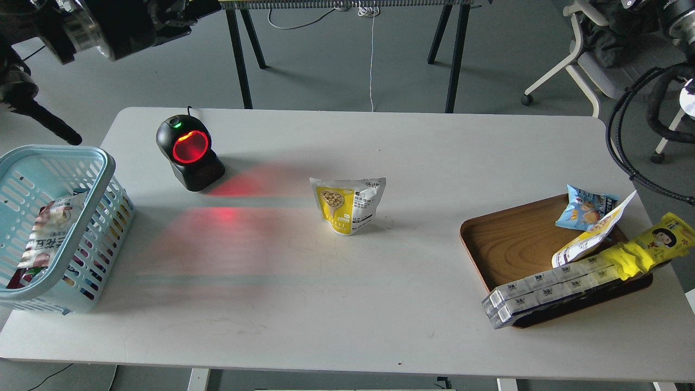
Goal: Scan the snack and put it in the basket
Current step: 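Withdraw the right arm and raise the left arm, then reach the left gripper to the yellow packet and grasp it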
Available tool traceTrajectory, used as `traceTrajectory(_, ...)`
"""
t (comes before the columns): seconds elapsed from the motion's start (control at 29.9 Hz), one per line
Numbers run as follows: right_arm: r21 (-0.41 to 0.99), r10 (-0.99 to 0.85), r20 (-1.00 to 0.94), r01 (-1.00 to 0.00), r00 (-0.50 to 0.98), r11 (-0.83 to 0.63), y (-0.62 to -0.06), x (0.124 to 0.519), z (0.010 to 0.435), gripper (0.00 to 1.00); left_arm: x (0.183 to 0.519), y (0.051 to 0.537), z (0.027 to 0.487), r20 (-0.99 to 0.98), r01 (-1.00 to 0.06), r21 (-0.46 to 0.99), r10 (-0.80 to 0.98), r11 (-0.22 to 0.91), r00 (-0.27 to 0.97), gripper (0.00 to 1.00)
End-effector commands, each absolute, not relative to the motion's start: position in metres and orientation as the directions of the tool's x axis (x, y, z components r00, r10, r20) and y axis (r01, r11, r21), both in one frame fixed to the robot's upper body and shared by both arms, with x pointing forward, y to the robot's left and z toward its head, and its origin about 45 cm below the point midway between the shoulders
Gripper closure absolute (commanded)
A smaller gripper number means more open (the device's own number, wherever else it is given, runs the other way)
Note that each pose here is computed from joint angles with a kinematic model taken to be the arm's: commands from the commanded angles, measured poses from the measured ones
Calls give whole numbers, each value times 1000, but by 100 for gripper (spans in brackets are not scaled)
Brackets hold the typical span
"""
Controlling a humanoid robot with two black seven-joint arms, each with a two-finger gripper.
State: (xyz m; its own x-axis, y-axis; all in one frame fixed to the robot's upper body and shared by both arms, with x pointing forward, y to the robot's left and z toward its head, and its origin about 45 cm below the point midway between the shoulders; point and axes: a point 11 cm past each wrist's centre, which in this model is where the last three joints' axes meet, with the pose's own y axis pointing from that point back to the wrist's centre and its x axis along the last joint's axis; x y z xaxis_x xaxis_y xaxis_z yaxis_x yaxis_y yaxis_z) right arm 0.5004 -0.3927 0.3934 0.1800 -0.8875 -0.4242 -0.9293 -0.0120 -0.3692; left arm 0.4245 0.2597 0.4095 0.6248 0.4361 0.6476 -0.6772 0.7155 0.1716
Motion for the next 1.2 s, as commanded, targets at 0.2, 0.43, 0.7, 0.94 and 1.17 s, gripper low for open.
traceTrajectory(0.2, -326, -796, -591, -941, 130, 88, -398, 500, 363, 3, 391, 217, 403, 855, -565, 283, 63, 775, 515, 1)
traceTrajectory(0.43, -305, -783, -617, -942, 84, 140, -419, 493, 348, 3, 388, 194, 386, 905, -550, 340, -106, 763, 412, 1)
traceTrajectory(0.7, -263, -776, -623, -961, 96, 92, -416, 489, 329, 3, 362, 171, 329, 855, -526, 506, -479, 684, 200, 4)
traceTrajectory(0.94, -200, -776, -624, -978, 87, 51, -411, 485, 306, 3, 349, 136, 294, 799, -463, 566, -592, 682, 106, 5)
traceTrajectory(1.17, -132, -736, -672, -991, 76, 19, -383, 491, 277, 3, 348, 102, 272, 802, -404, 580, -583, 707, 130, 6)
